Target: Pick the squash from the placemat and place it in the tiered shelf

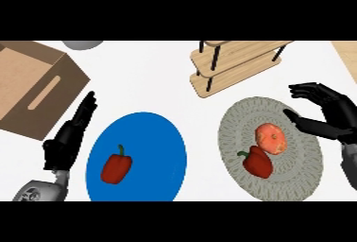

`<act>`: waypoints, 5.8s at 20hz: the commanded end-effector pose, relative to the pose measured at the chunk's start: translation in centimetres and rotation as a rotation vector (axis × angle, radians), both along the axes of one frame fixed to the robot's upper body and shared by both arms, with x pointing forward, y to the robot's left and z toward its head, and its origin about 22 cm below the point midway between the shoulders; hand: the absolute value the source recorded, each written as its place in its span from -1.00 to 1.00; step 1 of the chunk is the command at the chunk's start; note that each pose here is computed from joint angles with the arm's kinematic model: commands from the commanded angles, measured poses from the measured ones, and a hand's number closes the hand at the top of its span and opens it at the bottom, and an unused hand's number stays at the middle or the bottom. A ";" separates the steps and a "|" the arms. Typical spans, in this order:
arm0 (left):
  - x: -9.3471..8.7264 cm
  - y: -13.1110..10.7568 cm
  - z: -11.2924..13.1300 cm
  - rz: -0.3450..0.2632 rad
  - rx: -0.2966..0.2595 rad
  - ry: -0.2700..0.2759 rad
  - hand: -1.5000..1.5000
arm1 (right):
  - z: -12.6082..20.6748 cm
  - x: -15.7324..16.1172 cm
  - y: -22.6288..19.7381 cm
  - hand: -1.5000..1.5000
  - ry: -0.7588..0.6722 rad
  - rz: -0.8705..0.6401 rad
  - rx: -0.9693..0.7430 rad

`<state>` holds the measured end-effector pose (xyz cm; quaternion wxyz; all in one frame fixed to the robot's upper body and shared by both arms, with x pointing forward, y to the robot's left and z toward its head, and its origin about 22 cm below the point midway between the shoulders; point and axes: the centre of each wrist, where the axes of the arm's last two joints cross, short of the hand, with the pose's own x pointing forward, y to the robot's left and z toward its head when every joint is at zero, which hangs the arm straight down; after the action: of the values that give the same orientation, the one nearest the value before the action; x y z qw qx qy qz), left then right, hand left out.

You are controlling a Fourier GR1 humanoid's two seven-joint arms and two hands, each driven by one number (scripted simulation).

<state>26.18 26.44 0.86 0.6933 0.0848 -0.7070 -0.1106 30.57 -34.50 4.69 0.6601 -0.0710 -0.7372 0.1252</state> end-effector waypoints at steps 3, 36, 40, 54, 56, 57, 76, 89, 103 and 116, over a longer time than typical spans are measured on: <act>1.7 -3.6 0.6 -0.064 -0.045 0.000 0.00 | -6.6 -1.1 -3.5 -1.00 -0.091 -0.275 0.083; 2.0 -2.5 0.6 -0.041 -0.034 0.018 0.00 | 12.0 -1.6 -1.2 -1.00 0.182 0.405 -0.756; 1.8 -4.3 0.1 -0.050 -0.053 0.035 0.00 | 11.0 -2.5 1.6 -1.00 0.185 0.389 -0.740; 1.9 -3.4 0.2 -0.050 -0.033 0.018 0.00 | 11.6 -4.1 3.2 -1.00 0.175 0.349 -0.754; 1.1 -3.8 -0.3 -0.060 -0.046 0.018 0.00 | 11.4 -4.3 1.5 -1.00 0.182 0.333 -0.751; 2.0 -5.6 0.7 -0.048 -0.038 0.014 0.00 | 9.5 -5.1 4.0 -1.00 0.192 0.352 -0.744; 2.4 -5.6 2.5 -0.072 -0.039 0.012 0.00 | 5.7 -3.2 5.1 -1.00 0.253 0.339 -0.835; 1.8 -3.7 0.7 -0.048 -0.024 -0.001 0.00 | 3.1 -1.6 3.2 -1.00 0.257 0.300 -0.875; 2.1 -4.6 1.0 -0.071 -0.054 0.017 0.00 | -0.1 -1.4 6.7 -1.00 0.276 0.341 -0.879; 0.9 -4.2 1.0 -0.051 -0.051 0.008 0.00 | -1.7 -2.7 4.4 1.00 0.184 0.406 -1.002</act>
<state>28.18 22.21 1.96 0.6959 0.0478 -0.7071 -0.1156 28.52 -29.15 3.46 0.5869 -0.2143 -0.5187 0.5836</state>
